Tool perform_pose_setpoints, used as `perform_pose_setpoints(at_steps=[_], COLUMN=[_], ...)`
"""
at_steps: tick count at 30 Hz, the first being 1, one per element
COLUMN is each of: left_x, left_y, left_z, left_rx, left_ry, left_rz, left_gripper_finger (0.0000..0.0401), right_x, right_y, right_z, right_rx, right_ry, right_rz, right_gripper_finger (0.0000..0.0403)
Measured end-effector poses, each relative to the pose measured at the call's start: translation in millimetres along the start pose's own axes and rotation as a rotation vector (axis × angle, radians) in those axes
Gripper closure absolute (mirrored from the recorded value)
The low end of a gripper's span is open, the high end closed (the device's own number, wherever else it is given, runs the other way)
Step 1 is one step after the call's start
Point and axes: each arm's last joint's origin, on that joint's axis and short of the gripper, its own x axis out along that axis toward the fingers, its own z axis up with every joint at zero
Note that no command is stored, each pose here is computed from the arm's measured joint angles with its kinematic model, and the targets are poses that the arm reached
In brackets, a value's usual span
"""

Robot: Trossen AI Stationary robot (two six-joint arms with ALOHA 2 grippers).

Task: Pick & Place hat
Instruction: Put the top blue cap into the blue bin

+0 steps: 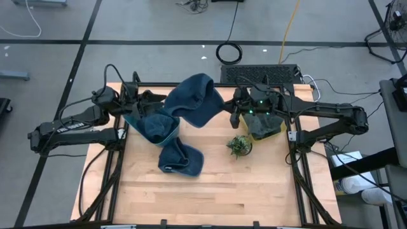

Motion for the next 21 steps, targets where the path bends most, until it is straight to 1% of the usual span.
perform_pose_setpoints(at_steps=[14,21], left_x=[1.3,3.8], left_y=[0.1,2.2], left_z=[-1.5,-3.0], left_rx=[-0.042,-0.048], left_ry=[0.036,0.051], left_rz=[-0.028,-0.022], left_gripper_finger=[0.0016,0.0016], right_x=[-0.2,-0.3], right_y=[2.0,3.1], right_z=[0.2,4.6], right_rx=[-0.009,-0.013], right_ry=[-0.004,-0.05], right_rz=[0.01,0.021], right_gripper_finger=[0.0403,0.0403])
